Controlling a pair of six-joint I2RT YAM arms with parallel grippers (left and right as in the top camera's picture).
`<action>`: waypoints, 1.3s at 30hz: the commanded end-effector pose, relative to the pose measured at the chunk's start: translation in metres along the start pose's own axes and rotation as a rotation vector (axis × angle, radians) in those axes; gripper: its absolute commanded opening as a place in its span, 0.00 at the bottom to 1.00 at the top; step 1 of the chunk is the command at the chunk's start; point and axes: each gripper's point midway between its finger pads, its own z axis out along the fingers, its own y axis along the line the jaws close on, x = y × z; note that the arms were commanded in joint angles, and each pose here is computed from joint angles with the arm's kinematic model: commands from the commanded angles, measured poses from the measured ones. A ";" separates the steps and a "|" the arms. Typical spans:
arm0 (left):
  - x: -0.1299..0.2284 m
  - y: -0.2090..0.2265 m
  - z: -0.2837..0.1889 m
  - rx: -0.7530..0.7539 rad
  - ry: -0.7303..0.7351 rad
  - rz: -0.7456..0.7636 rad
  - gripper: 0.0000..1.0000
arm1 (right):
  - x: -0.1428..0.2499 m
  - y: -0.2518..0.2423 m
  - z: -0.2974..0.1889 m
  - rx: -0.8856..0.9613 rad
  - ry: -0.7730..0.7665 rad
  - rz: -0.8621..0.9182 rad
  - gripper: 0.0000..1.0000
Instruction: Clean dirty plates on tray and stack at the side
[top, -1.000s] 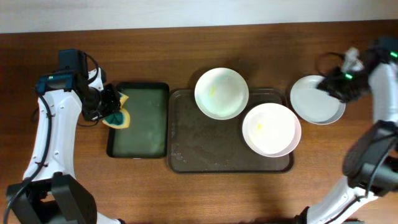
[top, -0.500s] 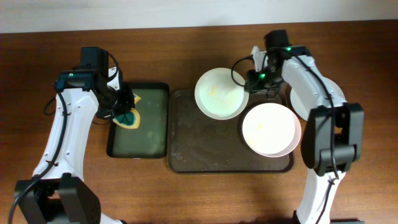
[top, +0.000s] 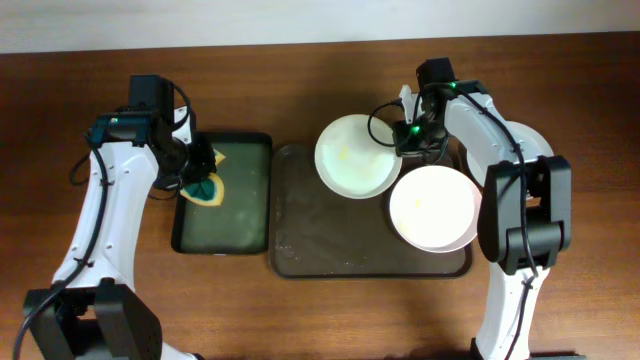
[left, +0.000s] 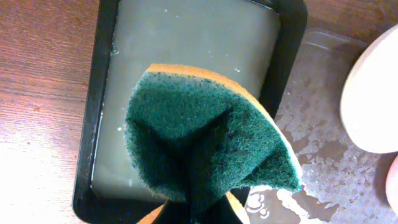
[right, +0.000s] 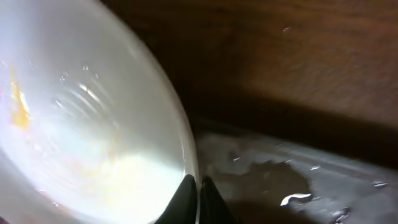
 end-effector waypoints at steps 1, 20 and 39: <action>-0.009 -0.005 -0.018 0.007 -0.061 0.027 0.00 | 0.014 0.025 -0.003 -0.129 0.051 0.047 0.04; -0.001 -0.099 0.007 0.097 -0.091 0.172 0.00 | 0.093 0.083 -0.006 -0.026 0.357 0.122 0.24; 0.036 -0.143 0.112 0.062 0.096 0.236 0.00 | 0.085 0.079 -0.009 -0.041 0.328 0.067 0.34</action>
